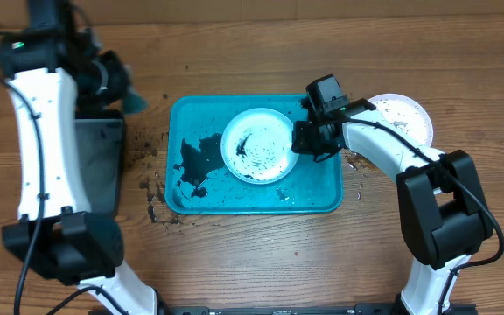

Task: Clean dirty plates on tray and stack at the side
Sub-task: 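Scrub the second white plate with the sponge in the left gripper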

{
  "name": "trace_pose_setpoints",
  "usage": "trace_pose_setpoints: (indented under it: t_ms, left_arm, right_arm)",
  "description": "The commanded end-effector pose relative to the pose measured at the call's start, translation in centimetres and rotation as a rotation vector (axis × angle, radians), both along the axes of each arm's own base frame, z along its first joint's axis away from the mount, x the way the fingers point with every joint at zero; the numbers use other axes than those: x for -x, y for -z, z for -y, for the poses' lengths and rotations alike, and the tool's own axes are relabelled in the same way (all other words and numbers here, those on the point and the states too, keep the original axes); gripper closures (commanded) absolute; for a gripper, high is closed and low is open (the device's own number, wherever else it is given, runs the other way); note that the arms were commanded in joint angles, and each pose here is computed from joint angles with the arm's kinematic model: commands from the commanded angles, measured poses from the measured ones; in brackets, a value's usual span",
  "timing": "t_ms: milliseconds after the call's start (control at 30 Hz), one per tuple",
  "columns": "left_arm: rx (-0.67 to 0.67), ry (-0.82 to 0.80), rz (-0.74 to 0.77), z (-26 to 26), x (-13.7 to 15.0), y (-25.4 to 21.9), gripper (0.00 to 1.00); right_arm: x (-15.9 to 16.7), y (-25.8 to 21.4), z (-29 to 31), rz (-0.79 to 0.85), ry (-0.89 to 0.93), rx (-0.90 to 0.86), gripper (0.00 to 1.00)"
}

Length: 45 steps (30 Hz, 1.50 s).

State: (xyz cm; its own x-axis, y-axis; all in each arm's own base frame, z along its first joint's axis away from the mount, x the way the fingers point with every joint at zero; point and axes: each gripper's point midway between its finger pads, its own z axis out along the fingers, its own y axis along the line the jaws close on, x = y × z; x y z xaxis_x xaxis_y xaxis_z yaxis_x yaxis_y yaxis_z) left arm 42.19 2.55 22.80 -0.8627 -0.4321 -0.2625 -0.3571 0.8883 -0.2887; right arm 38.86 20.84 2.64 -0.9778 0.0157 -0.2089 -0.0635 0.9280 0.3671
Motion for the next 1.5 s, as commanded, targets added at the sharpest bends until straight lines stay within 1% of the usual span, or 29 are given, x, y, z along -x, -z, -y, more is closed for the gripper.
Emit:
trace_pose_setpoints:
  t_ms: [0, 167, 333, 367, 400, 433, 467, 567, 600, 700, 767, 800, 833, 867, 1000, 1167, 1333, 1400, 1467]
  left_arm:
    - [0.042, 0.151, -0.065, 5.1, -0.6, 3.1, 0.96]
    - [0.042, 0.276, -0.150, 10.6, -0.9, 7.1, 0.96]
    - [0.030, 0.395, -0.233, 15.1, -0.5, 11.4, 0.96]
    - [0.027, 0.417, -0.247, 16.0, -0.4, 12.3, 0.96]
    - [0.025, 0.433, -0.255, 16.6, -0.3, 12.9, 0.96]
    - [0.023, 0.450, -0.266, 17.3, -0.2, 13.7, 0.96]
    - [0.020, 0.469, -0.273, 17.9, -0.1, 14.2, 0.96]
    - [0.014, 0.507, -0.293, 19.5, 0.4, 15.4, 0.96]
    - [0.009, 0.531, -0.294, 20.2, 0.6, 15.8, 0.96]
    - [0.005, 0.556, -0.288, 20.9, 0.8, 15.8, 0.96]
    - [0.004, 0.562, -0.289, 21.2, 0.9, 15.8, 0.96]
    - [0.003, 0.567, -0.291, 21.4, 1.0, 15.9, 0.96]
    - [0.002, 0.564, -0.295, 21.4, 1.1, 15.9, 0.96]
    - [0.004, 0.552, -0.305, 21.5, 1.2, 16.0, 0.96]
    - [0.013, 0.489, -0.351, 21.8, 2.1, 16.7, 0.96]
    - [0.018, 0.506, -0.392, 22.5, 3.7, 19.1, 0.96]
    - [0.067, 0.539, -0.399, 24.1, 4.8, 20.5, 0.96]
    - [0.059, 0.549, -0.390, 24.4, 4.9, 20.8, 0.96]
    - [0.021, 0.559, -0.382, 24.5, 5.0, 21.5, 0.96]
  right_arm:
    - [-0.5, 0.7, -0.8, 0.015, -0.017, -0.023, 0.96]
    - [-1.1, 2.0, -1.0, 0.021, -0.016, -0.026, 0.96]
    - [0.2, 3.3, -0.8, -0.049, -0.019, -0.010, 0.96]
    - [0.5, 3.4, -0.6, -0.063, -0.019, -0.004, 0.95]
    - [0.8, 3.5, -0.5, -0.076, -0.019, 0.001, 0.93]
    - [1.1, 3.5, -0.4, -0.089, -0.020, 0.007, 0.86]
    - [1.3, 3.5, -0.3, -0.098, -0.026, 0.013, 0.76]
    - [1.7, 3.4, -0.2, -0.111, -0.039, 0.022, 0.73]
    - [1.7, 3.4, -0.1, -0.113, -0.039, 0.023, 0.71]
    - [1.6, 2.9, -0.2, -0.122, -0.039, 0.027, 0.71]
    - [1.5, 2.4, -0.2, -0.122, -0.038, 0.028, 0.78]
    - [1.4, 2.3, -0.2, -0.122, -0.038, 0.027, 0.88]
    - [1.4, 2.3, -0.3, -0.121, -0.038, 0.027, 0.94]
    - [1.4, 2.3, -0.2, -0.121, -0.038, 0.028, 0.96]
    - [1.3, 2.5, 0.3, -0.118, -0.028, 0.061, 0.96]
    - [1.3, 2.5, 0.4, -0.118, -0.028, 0.064, 0.96]
    - [1.3, 2.5, 0.4, -0.118, -0.028, 0.064, 0.96]
    - [1.3, 2.5, 0.4, -0.117, -0.028, 0.064, 0.96]
    - [1.3, 2.5, 0.4, -0.118, -0.028, 0.064, 0.96]
